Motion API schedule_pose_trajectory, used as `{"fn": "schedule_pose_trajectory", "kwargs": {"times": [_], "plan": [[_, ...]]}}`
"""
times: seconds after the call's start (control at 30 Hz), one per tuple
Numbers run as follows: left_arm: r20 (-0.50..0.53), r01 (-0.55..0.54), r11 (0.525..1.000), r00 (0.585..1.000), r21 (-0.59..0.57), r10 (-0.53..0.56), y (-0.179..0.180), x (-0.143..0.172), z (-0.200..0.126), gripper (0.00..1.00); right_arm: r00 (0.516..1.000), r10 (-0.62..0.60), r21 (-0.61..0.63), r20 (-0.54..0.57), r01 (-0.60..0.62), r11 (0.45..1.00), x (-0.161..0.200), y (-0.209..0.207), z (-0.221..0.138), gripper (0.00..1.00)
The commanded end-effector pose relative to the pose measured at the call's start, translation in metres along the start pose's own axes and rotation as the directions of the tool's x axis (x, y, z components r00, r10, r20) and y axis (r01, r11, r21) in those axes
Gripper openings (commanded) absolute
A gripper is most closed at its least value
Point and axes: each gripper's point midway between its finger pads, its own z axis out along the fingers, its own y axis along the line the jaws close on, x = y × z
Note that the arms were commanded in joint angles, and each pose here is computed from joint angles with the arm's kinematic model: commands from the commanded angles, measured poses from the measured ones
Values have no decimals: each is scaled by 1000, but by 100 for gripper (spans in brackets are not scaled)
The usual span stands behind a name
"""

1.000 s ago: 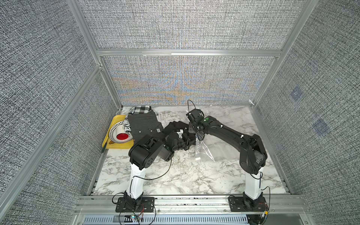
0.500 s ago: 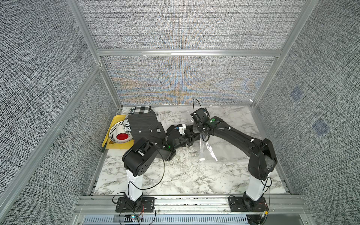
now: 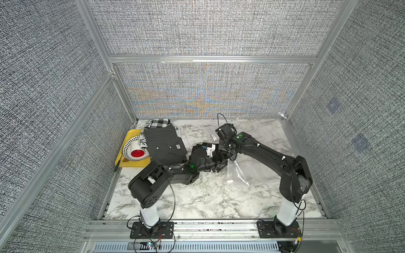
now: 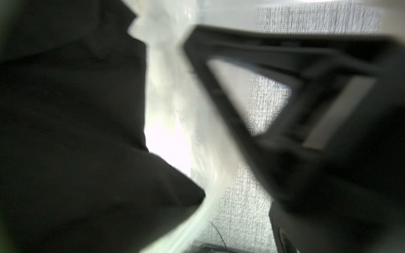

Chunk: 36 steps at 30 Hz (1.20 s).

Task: Place the folded shirt into the vacuum bag
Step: Place the shirt in the vacuum bag.

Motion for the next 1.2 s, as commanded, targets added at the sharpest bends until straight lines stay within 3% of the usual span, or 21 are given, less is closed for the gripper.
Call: {"fn": "schedule_pose_trajectory", "kwargs": {"times": [0.0,0.23,0.33,0.4,0.5,0.6,0.73,0.83,0.9,1.03,1.17], "plan": [[-95,-97,968,993,-233,77,32,21,-24,93,1000,-6,15,-14,6,1000,7,-8,1,0],[-111,-248,847,969,-471,222,34,4,-75,94,998,-22,-21,-58,21,1000,28,-4,10,0],[-170,-312,781,950,-541,262,42,-8,-79,87,997,-55,34,-51,57,998,35,-4,11,0],[-184,-317,775,948,-547,258,51,-16,-74,79,996,-78,97,-52,83,992,40,-4,9,0],[-164,-277,810,961,-517,224,64,-25,-61,67,997,-82,145,3,81,986,41,4,-4,0],[-70,-163,904,987,-395,147,65,-38,-48,54,997,-41,148,64,31,988,36,8,-18,0],[76,-77,983,993,-166,91,42,-50,-40,52,996,0,87,93,-8,996,31,14,-26,0],[143,-53,999,988,-4,53,31,-55,-40,51,994,4,77,105,-12,997,27,15,-29,0],[162,-25,999,987,43,18,36,-57,-40,51,994,3,95,109,-14,995,23,12,-30,0],[163,65,998,984,19,-67,68,-58,-31,41,990,5,106,138,-19,994,15,11,-36,0],[198,118,993,973,18,-120,85,-64,-20,40,988,17,84,152,-30,996,14,15,-40,0]]}}
